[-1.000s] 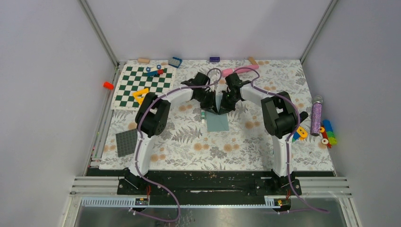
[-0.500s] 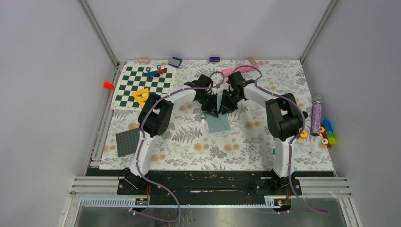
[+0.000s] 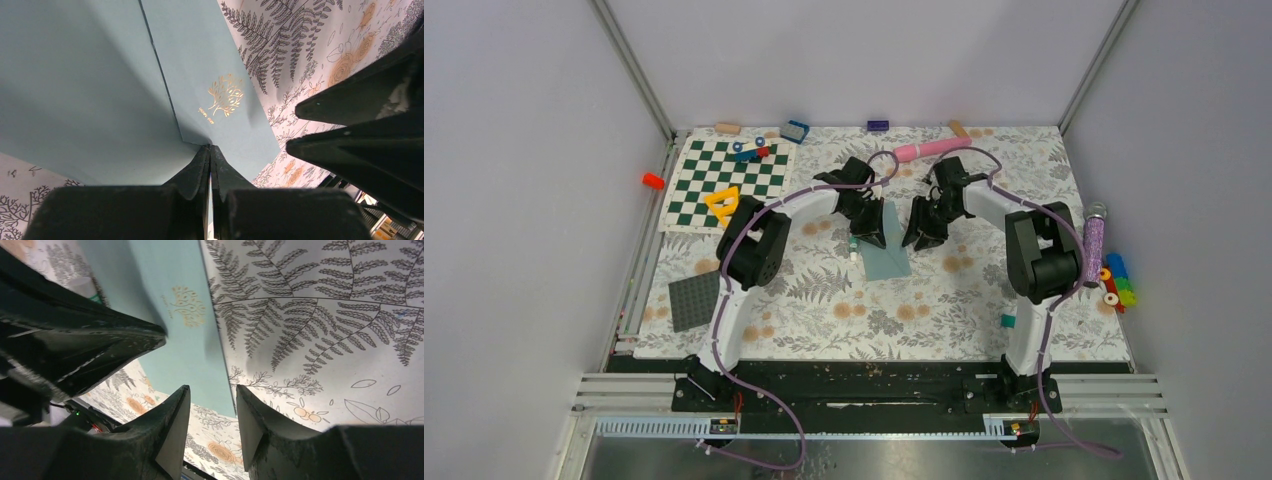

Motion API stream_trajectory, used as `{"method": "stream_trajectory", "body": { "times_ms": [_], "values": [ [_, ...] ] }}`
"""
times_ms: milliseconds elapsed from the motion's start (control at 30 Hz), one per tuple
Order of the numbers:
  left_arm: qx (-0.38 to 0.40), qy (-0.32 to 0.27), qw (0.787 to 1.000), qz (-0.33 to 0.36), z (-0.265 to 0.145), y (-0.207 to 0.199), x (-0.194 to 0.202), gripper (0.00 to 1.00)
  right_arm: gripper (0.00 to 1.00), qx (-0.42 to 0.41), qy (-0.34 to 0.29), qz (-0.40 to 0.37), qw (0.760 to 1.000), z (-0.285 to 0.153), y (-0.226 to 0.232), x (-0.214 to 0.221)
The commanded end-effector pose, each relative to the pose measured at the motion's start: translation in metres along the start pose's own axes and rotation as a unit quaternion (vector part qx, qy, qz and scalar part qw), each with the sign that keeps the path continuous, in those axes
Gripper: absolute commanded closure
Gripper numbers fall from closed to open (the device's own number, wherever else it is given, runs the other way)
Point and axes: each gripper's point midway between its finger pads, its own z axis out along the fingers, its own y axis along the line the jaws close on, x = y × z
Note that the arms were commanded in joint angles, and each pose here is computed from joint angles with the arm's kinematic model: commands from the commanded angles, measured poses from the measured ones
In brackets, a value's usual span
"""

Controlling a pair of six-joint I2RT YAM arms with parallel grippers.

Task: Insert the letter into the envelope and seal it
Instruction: Seal the envelope flap on the envelope.

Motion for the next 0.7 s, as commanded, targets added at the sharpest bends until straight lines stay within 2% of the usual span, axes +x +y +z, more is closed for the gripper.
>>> {"method": "stream_trajectory", "body": {
  "times_ms": [0, 300, 667],
  "values": [
    [-0.032, 0.007, 0.999, -0.004, 0.011, 0.017, 0.003, 1.0, 0.53, 0.016, 0.019, 0.01, 1.0, 0.009, -0.008, 0.01],
    [-0.023, 0.01, 1.0, -0.006, 0.013, 0.015, 0.003, 1.0, 0.5, 0.012, 0.041, 0.048, 0.998, 0.022, -0.016, 0.033],
    [-0.021, 0.013, 1.0, -0.009, 0.013, 0.014, 0.005, 1.0, 0.48, -0.03, 0.053, 0.05, 0.997, 0.034, 0.011, 0.04]
  ]
}}
